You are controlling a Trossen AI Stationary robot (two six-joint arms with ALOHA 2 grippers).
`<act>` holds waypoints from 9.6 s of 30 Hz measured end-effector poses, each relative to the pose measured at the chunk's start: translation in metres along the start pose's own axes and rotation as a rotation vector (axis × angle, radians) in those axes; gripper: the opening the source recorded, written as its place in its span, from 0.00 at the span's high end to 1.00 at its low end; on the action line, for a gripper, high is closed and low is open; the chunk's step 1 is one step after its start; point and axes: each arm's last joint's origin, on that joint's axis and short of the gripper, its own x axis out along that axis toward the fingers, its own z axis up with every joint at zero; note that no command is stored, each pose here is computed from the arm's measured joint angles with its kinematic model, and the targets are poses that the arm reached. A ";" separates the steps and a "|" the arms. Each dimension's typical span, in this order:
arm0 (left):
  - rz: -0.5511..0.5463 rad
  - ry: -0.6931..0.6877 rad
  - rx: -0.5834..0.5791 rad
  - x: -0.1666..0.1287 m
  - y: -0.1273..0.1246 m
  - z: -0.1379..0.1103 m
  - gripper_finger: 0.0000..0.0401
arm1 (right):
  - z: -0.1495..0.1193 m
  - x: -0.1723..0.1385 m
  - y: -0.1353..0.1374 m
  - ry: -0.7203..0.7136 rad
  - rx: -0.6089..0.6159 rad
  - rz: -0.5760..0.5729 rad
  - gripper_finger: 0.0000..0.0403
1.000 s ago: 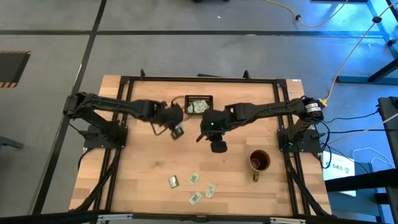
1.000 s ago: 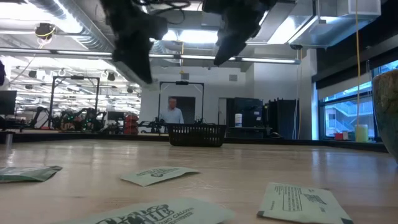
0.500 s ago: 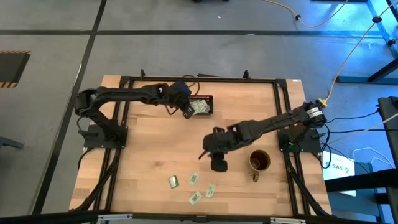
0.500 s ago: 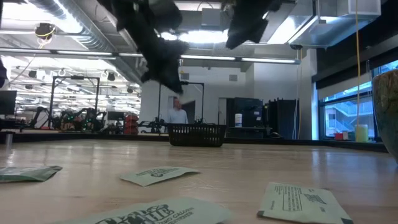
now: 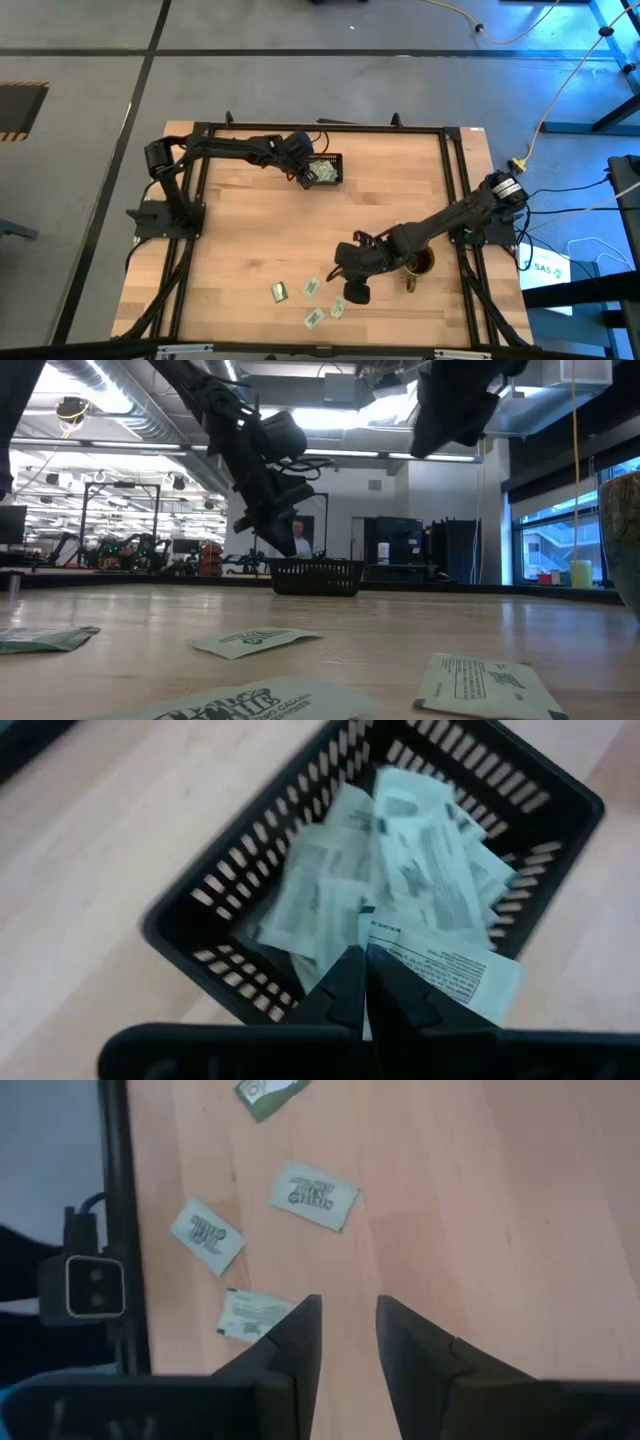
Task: Pick and place Stevia / Truvia into bins
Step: Put the white stevia packet into the black bin, then put the green stevia packet into the black bin
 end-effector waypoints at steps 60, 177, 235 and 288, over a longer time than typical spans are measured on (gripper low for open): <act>-0.051 -0.003 0.047 0.001 0.011 0.005 0.81 | -0.075 0.116 0.032 0.207 -0.299 -0.103 0.83; -0.250 0.087 0.868 -0.159 -0.148 -0.130 0.81 | 0.095 0.025 -0.257 -0.114 -0.001 -0.534 0.97; -0.375 0.428 1.028 -0.050 -0.216 -0.228 0.91 | 0.098 0.020 -0.272 -0.130 0.007 -0.556 0.91; -0.009 -0.050 0.119 -0.012 0.013 0.010 0.97 | 0.055 -0.075 -0.102 -0.153 0.076 -0.130 0.91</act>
